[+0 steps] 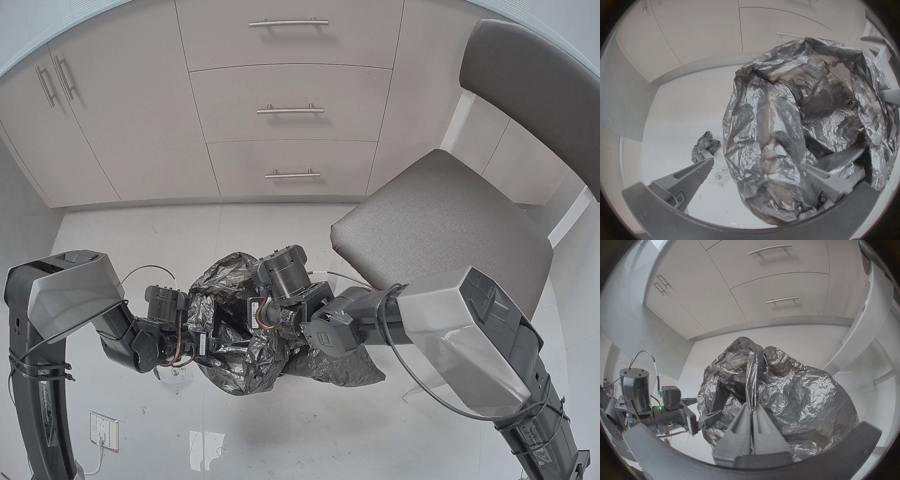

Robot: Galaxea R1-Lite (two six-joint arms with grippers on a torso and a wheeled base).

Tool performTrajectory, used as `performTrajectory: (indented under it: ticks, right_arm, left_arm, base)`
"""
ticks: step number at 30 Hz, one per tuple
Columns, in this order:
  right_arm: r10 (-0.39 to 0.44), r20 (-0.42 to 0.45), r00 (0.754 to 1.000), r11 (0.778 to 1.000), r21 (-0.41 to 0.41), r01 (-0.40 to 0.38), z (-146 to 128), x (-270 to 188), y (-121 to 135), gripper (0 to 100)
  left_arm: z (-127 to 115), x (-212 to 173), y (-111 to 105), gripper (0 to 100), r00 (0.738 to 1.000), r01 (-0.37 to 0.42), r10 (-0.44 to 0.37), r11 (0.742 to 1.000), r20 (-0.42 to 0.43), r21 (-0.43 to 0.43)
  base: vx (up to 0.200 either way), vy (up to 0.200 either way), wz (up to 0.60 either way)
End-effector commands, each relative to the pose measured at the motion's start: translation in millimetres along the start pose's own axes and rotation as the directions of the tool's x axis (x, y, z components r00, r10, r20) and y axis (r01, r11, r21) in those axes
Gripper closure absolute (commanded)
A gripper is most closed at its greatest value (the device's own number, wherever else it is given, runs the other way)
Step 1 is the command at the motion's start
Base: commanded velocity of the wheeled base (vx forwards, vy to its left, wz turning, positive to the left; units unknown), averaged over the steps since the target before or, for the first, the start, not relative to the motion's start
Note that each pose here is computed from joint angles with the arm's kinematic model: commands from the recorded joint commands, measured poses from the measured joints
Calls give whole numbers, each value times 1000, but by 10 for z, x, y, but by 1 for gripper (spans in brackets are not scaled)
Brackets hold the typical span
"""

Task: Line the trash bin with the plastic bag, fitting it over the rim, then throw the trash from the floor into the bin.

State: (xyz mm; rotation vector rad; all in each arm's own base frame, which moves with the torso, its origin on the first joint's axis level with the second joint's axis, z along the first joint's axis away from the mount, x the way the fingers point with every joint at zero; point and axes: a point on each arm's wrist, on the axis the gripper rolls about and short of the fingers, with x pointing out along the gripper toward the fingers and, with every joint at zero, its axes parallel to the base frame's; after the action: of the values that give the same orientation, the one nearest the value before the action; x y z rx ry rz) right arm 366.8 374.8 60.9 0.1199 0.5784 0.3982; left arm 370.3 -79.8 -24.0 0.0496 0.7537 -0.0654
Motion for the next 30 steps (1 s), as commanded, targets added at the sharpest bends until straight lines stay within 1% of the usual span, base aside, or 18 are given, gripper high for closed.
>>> performTrajectory:
  ticks: [1, 4, 6, 9, 13, 18, 27, 30]
  right_arm:
    - [0, -3, 1000, 1000, -2, 0, -17, 7, 6, 100]
    - [0, -3, 1000, 1000, 0, 0, -17, 7, 6, 100]
    - [-1, -4, 1000, 1000, -1, 1, -23, 12, 4, 100]
    - [-1, -4, 1000, 1000, -1, 1, -23, 12, 4, 100]
    - [-1, -2, 1000, 1000, 0, 1, -22, 12, 5, 100]
    - [-3, -5, 1000, 1000, -1, 3, -35, 22, 2, 100]
    - [-3, -6, 1000, 1000, -1, 3, -41, 27, 0, 100]
    - [-5, -10, 1000, 1000, -3, 5, -60, 41, -4, 100]
  left_arm:
    - [86, -214, -16, 0, 1000, 2, -2, 1000, -14, 12]
    - [84, -248, -10, 0, 999, -7, 9, 1000, -51, 30]
    - [77, -234, 10, 0, 996, -27, 32, 998, -79, 59]
    - [69, -198, 11, 0, 994, -48, 55, 996, -98, 74]
    - [93, -121, 6, 0, 992, -77, 84, 994, -96, 77]
    - [152, -26, -4, 0, 991, -106, 111, 992, -74, 75]
    - [238, 61, -40, 0, 993, -107, 110, 992, -43, 68]
    - [237, 86, -40, 0, 988, -146, 149, 986, -39, 77]
  base:
    - [0, 0, 0]
    - [0, 0, 0]
    - [0, 0, 0]
    - [0, 0, 0]
    - [0, 0, 0]
    - [0, 0, 0]
    - [0, 0, 0]
    - [0, 0, 0]
